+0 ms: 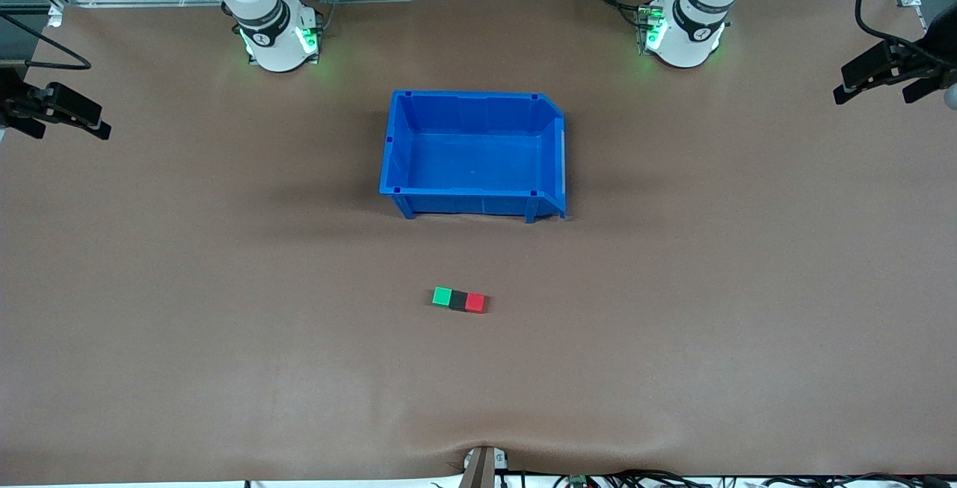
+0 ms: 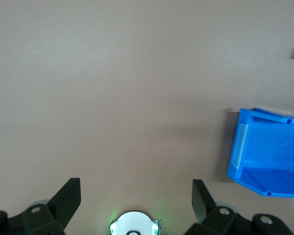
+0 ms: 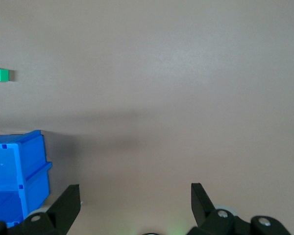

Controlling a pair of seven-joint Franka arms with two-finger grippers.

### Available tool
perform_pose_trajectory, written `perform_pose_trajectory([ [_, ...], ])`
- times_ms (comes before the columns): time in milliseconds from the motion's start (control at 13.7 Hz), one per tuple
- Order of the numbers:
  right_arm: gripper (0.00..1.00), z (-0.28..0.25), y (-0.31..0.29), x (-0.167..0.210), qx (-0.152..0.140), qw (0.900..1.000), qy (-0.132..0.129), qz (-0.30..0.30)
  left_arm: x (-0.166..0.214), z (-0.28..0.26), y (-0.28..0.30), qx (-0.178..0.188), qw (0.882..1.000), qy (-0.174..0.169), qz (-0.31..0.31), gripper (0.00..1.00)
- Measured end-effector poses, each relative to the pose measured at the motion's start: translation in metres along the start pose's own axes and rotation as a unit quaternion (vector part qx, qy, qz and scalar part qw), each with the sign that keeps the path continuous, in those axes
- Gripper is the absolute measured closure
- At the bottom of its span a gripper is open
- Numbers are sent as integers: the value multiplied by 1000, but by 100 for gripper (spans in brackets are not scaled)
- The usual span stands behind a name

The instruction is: Attach green and red cubes to black cube

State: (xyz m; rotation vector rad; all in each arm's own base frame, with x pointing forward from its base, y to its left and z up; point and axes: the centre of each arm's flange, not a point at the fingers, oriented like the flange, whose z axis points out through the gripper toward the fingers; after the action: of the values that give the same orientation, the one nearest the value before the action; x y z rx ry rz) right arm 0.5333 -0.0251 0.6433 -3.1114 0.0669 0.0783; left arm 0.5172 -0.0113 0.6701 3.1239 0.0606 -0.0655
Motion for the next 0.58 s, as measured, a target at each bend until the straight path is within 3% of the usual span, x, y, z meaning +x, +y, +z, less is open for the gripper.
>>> perform_pose_trajectory([
  [584,0,0,-6,0,0,1000,0,-6,6,3,-3,19,1000,-2,-2,0],
])
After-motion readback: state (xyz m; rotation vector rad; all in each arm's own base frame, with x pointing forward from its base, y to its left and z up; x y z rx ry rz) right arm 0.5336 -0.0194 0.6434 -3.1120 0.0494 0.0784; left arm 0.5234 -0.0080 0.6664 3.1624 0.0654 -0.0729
